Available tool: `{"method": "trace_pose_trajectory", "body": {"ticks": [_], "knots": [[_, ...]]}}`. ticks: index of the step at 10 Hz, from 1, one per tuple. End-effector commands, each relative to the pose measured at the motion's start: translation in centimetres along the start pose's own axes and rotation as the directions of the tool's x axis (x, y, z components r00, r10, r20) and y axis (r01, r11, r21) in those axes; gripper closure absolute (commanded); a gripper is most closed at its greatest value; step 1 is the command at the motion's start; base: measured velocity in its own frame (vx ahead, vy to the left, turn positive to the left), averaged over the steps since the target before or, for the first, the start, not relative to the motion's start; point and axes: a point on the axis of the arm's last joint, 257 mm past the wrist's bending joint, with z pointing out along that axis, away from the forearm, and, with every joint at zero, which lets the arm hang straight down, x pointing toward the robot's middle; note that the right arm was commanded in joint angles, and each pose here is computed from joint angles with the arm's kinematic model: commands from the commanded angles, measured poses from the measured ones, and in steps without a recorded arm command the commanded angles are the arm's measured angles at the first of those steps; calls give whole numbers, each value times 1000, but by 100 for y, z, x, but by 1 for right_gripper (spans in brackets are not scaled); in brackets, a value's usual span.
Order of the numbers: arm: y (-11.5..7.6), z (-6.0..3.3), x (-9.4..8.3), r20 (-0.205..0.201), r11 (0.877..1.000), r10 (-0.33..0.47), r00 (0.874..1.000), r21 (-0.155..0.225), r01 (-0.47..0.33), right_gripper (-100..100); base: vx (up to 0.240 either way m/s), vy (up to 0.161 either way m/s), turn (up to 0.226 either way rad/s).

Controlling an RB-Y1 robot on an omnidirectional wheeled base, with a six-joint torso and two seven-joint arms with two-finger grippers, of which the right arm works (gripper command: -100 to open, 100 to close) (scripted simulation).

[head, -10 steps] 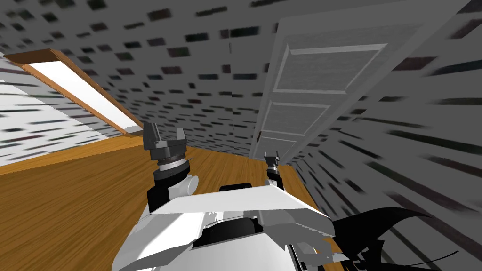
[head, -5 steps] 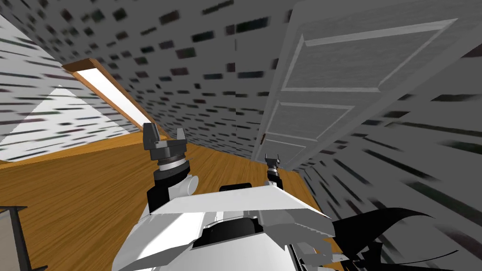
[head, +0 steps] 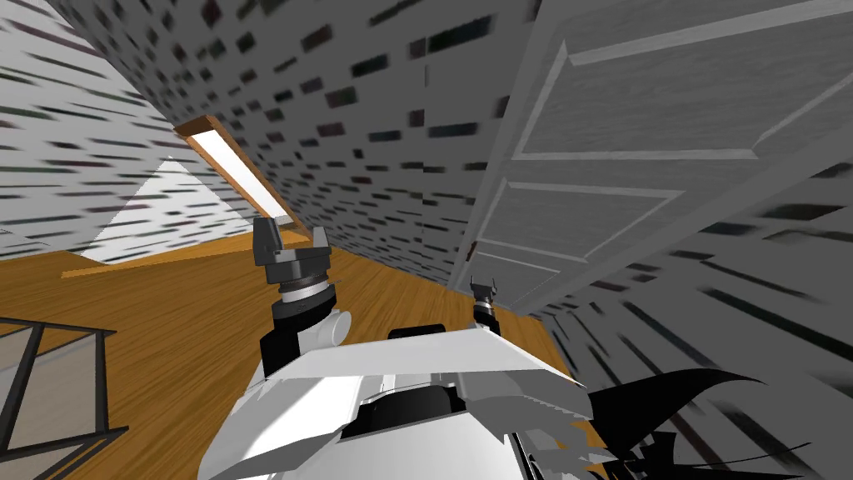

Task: Pull the door open

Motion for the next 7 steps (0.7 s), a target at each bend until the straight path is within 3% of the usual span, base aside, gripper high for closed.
{"method": "trace_pose_trajectory", "body": {"ticks": [1, 7], "knots": [[32, -34, -115, 23, 999, 39, 999, -13, -39, -100, 77, -81, 133], [107, -166, -491, 96, 985, 163, 982, -66, -157, -100, 73, -65, 142]]}}
